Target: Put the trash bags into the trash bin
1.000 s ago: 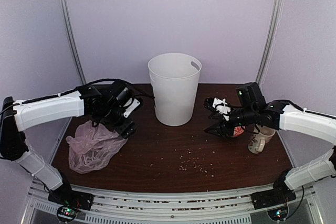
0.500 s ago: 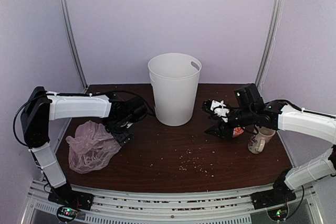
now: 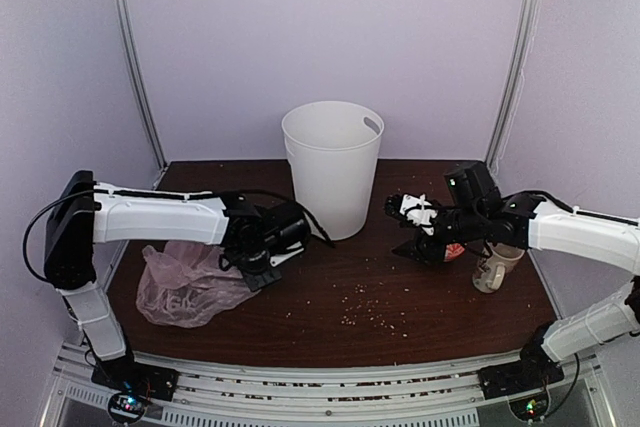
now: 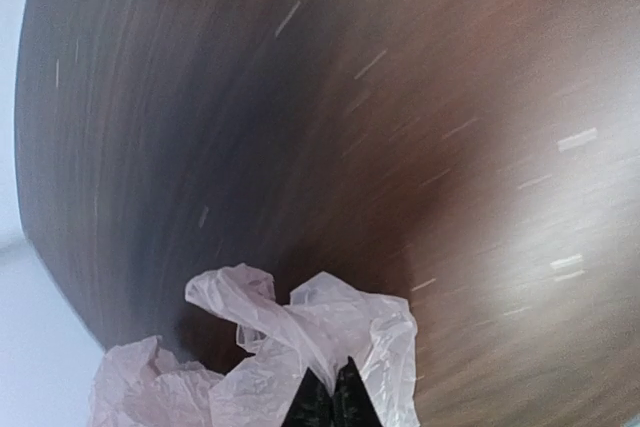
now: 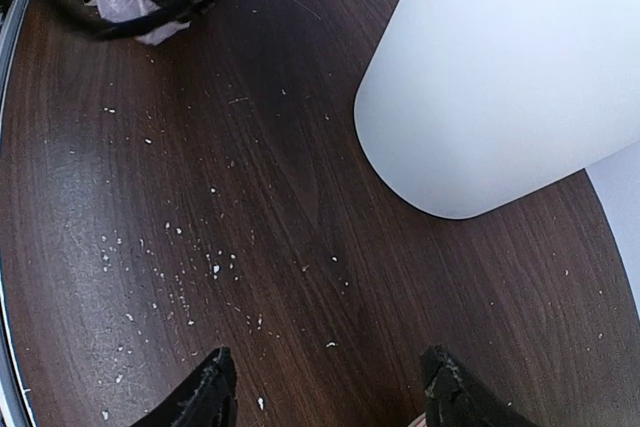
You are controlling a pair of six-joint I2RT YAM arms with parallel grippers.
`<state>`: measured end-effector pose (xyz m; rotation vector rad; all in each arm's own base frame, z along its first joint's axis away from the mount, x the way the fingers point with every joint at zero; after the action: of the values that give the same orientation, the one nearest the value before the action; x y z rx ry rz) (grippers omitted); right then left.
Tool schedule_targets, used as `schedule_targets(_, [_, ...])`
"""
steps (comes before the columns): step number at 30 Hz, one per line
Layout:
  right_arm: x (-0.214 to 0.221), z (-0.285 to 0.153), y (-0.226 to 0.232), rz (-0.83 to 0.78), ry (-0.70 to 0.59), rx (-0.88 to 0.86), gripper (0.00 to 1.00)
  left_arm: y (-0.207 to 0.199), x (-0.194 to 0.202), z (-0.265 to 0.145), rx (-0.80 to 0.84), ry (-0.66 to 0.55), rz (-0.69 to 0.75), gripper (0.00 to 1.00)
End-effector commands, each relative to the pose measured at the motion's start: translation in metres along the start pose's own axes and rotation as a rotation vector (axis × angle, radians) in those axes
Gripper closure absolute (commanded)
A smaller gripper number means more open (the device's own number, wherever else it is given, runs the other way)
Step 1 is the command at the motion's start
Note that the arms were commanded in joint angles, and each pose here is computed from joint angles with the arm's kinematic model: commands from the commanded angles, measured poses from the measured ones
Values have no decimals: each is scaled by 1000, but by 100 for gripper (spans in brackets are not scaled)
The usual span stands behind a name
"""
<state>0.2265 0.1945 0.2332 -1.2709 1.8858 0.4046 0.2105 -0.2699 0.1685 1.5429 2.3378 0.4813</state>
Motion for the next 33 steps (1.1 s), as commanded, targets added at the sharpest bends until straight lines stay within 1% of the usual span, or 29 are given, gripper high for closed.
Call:
schedule_targets(1, [6,1,-3,-6,25,53,36,-45,-66,-65,75,-432,156,100])
schedule_targets(3, [7,0,-4,-3,18,59,36,-55,-78,-83,142,-563,179,100])
schedule_targets(4, [8,-1,-5,0,18,62,36,-57,-80,-86,166,-609,184,100])
schedule_targets(5, [9,-1,-7,5,21,63,36,-58,-79,-86,174,-636,180,87])
schedule_targets(6, [10,0,-8,8,26,65,36,-59,-76,-83,168,-643,173,73])
schedule_targets(7, [12,0,-10,11,31,68,36,-60,-72,-79,149,-633,163,61])
schedule_targets(9, [14,-1,-13,19,35,65,36,-58,-61,-74,121,-610,140,50])
schedule_targets(11, [14,-2,-15,29,34,54,36,-55,-50,-80,121,-621,105,44])
schedule_targets(13, [14,-4,-15,32,25,39,36,-46,-38,-101,137,-702,43,39])
schedule_targets(14, [14,-4,-14,30,22,23,36,-42,-31,-112,157,-754,17,37])
schedule_targets(15, [14,-4,-12,26,18,2,37,-39,-25,-120,175,-811,-9,33])
schedule_targets(17, [13,-4,-8,21,10,-54,37,-31,-8,-140,196,-922,-66,29])
schedule_targets(19, [15,-2,-2,9,11,-129,38,-24,10,-152,193,-1008,-131,25])
schedule_targets(21, [16,2,6,-7,19,-196,39,-16,30,-150,138,-1032,-233,15])
schedule_targets(22, [17,6,10,-14,28,-225,39,-10,39,-144,98,-1021,-295,12])
schedule_targets(26, [18,21,31,-56,51,-307,40,12,69,-115,84,-951,-473,12])
schedule_targets(28, [17,29,41,-74,52,-323,38,19,83,-103,65,-917,-547,12])
schedule_targets(30, [14,35,46,-81,38,-324,36,19,90,-96,73,-900,-589,12])
schedule_targets(33, [3,46,47,-73,-13,-299,34,11,94,-87,141,-881,-593,14])
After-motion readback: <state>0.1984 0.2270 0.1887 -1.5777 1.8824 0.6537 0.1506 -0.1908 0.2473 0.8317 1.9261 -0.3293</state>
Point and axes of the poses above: each gripper's point midway between its finger pads, its own z axis out along the fingers, its own y axis along the line the jaws close on, x = y × z, the point moved 10 cm from there along -z, back along the fingers, and after that the axes turned 8 degrees about z, right-handed, at the moved point
